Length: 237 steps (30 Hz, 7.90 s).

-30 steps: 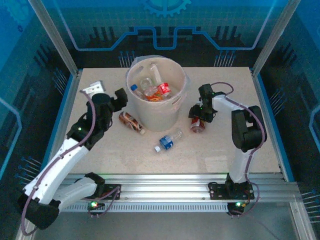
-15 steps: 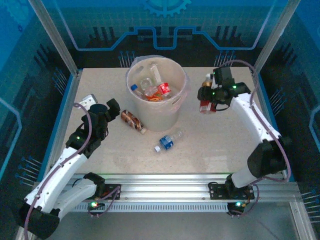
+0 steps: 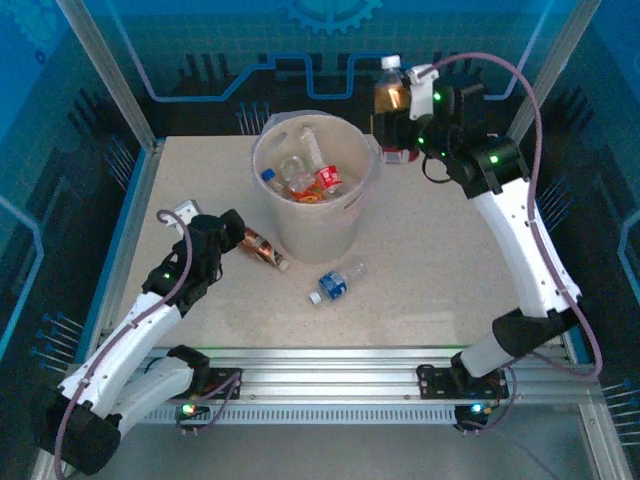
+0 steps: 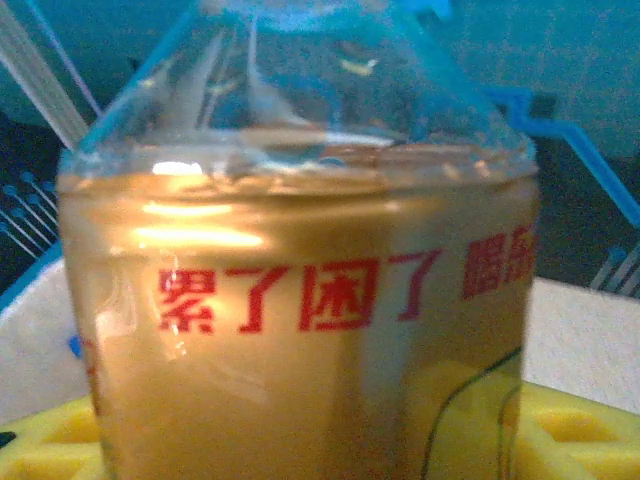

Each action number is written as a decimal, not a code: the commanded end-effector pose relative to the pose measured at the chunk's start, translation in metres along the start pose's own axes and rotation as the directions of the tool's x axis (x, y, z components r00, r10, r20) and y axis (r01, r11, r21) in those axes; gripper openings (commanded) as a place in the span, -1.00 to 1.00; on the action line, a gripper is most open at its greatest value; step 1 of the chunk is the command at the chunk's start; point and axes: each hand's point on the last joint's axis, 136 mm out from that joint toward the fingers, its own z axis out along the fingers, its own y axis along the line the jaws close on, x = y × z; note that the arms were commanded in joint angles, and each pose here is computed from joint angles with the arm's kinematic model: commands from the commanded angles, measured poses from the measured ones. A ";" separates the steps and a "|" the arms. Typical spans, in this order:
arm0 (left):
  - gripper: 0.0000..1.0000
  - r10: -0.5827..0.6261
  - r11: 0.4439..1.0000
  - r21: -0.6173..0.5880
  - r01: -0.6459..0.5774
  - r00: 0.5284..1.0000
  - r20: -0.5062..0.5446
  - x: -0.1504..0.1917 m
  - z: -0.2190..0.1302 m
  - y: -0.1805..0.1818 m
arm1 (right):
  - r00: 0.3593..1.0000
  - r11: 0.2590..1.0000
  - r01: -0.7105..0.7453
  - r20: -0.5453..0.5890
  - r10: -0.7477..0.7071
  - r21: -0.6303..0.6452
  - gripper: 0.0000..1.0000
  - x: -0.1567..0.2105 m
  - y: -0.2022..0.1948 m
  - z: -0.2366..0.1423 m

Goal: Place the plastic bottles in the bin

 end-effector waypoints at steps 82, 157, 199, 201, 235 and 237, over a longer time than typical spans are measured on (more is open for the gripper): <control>0.98 -0.008 0.999 0.033 0.010 0.998 -0.060 0.008 0.010 -0.013 | 0.986 0.971 0.078 -0.126 -0.109 -0.227 0.63 0.032 0.067 0.168; 0.98 -0.108 0.992 -0.093 0.087 0.963 -0.248 0.057 0.027 0.003 | 0.978 1.000 0.004 -0.207 -0.009 -0.028 0.99 0.036 0.021 0.039; 0.52 -0.220 0.973 -0.157 0.167 0.871 -0.439 0.139 0.142 -0.007 | 0.931 0.941 -0.188 -0.253 0.262 0.282 0.99 0.154 -0.061 -0.038; 0.47 -0.225 0.971 -0.171 0.165 0.867 -0.445 0.143 0.142 -0.003 | 0.931 0.940 -0.189 -0.254 0.263 0.283 0.99 0.154 -0.062 -0.038; -0.21 0.004 0.973 0.229 0.007 0.999 -0.045 -0.074 -0.041 -0.063 | 0.911 0.859 -0.223 -0.214 0.352 0.461 0.99 0.207 -0.096 -0.066; -0.21 -0.004 0.956 0.292 0.011 1.000 -0.023 -0.090 -0.054 -0.079 | 0.910 0.850 -0.229 -0.206 0.360 0.475 0.99 0.210 -0.099 -0.068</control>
